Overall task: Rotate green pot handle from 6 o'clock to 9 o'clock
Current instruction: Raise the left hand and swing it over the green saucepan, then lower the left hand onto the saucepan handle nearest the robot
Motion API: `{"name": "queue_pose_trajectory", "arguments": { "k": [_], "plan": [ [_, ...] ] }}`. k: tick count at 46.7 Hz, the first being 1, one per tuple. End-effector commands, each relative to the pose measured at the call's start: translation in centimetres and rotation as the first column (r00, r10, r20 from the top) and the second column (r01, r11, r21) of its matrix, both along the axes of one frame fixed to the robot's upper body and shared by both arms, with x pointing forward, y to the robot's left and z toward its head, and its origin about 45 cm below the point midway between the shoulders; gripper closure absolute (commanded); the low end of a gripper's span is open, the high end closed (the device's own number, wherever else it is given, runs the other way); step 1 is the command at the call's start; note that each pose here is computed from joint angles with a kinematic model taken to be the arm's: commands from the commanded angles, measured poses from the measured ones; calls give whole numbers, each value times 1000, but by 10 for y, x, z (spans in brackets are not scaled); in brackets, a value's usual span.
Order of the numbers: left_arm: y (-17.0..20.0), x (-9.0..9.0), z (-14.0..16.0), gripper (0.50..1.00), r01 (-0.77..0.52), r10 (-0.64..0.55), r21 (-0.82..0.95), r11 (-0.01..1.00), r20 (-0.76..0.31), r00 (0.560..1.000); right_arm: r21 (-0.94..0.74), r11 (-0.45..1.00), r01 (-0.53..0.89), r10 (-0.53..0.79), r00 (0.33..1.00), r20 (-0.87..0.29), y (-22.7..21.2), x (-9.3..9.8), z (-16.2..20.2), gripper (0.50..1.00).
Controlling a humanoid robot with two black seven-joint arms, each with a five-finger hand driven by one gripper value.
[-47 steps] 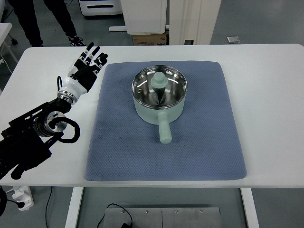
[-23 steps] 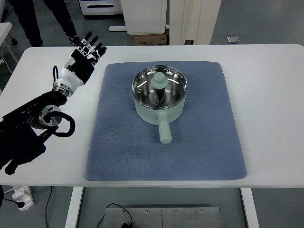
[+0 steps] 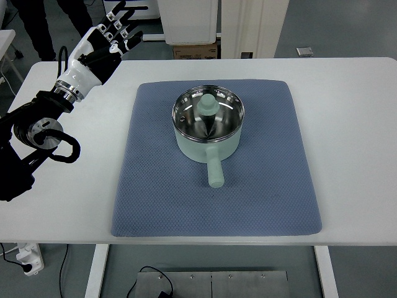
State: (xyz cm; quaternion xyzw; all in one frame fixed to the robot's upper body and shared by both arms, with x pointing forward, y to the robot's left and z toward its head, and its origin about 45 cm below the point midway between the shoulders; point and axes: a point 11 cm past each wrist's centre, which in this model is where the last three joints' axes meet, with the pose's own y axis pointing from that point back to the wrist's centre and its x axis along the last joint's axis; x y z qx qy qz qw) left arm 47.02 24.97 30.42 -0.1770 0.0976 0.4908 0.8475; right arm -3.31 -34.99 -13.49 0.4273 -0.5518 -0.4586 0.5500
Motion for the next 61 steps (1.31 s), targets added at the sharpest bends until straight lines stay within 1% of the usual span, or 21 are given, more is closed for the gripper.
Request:
{"name": "queue_pose_trajectory", "arguments": {
  "k": [1, 7, 14, 23, 33, 42, 52, 56, 61],
  "plan": [
    [-6, 0, 9, 500, 23, -24, 19, 1000, 29, 999, 0, 1000, 0, 0, 1000, 1, 0, 0, 0, 500],
    [-15, -2, 32, 500, 61, -64, 40, 997, 82, 995, 0, 1000, 0, 0, 1000, 1, 0, 0, 0, 500],
    [-34, -10, 53, 500, 125, -137, 85, 988, 144, 980, 0, 1000, 0, 0, 1000, 1, 0, 0, 0, 500],
    [-51, -20, 69, 500, 181, -215, 169, 969, 209, 954, 0, 1000, 0, 0, 1000, 1, 0, 0, 0, 500],
    [-69, -41, 83, 500, 244, -313, 259, 935, 276, 909, 0, 1000, 0, 0, 1000, 1, 0, 0, 0, 500],
    [-74, -57, 102, 500, 292, -389, 313, 904, 314, 866, 0, 1000, 0, 0, 1000, 1, 0, 0, 0, 500],
    [-89, -77, 102, 500, 342, -504, 450, 825, 312, 805, 0, 1000, 0, 0, 1000, 1, 0, 0, 0, 500],
    [-95, -81, 94, 500, 353, -546, 513, 782, 291, 785, 0, 1000, 0, 0, 1000, 1, 0, 0, 0, 500],
    [-106, -91, 84, 500, 367, -611, 598, 712, 270, 745, 0, 1000, 0, 0, 1000, -1, 0, -1, 0, 500]
  ]
}}
